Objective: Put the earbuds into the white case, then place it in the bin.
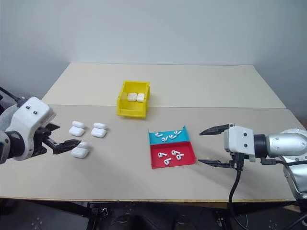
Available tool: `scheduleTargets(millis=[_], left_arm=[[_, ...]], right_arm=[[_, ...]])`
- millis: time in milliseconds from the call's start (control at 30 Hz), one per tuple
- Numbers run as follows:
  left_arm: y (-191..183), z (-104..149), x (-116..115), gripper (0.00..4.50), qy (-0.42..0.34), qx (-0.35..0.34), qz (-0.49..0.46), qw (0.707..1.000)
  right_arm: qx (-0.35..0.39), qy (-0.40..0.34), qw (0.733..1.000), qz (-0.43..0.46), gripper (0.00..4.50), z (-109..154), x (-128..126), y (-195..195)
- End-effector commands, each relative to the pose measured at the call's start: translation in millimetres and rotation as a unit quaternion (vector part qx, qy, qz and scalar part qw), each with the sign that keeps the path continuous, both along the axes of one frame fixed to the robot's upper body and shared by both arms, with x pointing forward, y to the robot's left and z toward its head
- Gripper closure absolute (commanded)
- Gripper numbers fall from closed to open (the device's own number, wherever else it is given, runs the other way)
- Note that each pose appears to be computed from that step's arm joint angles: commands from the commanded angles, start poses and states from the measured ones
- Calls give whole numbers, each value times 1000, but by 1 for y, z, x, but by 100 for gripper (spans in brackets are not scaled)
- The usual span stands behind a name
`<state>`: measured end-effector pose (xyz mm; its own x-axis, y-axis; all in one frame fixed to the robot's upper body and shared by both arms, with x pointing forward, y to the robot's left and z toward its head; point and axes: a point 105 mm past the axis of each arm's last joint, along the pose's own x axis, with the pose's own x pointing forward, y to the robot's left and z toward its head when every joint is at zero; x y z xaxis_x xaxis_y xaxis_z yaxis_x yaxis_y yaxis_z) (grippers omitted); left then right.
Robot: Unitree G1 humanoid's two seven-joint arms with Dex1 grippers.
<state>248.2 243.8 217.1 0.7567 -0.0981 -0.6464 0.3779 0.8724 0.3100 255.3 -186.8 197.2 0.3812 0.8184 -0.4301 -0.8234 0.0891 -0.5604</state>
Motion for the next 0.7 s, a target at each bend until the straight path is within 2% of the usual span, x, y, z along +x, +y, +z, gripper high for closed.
scheduleTargets(millis=[33, 200, 700], left_arm=[[14, 13, 2, 0, 21, 5, 42, 999], [12, -2, 8, 0, 80, -21, 55, 995], [3, -45, 33, 0, 126, -66, 121, 982]], right_arm=[[9, -7, 1000, 11, 6, 2, -3, 9], [11, 2, 1000, 9, 6, -5, -3, 13], [9, 19, 1000, -3, 6, 0, -6, 7]])
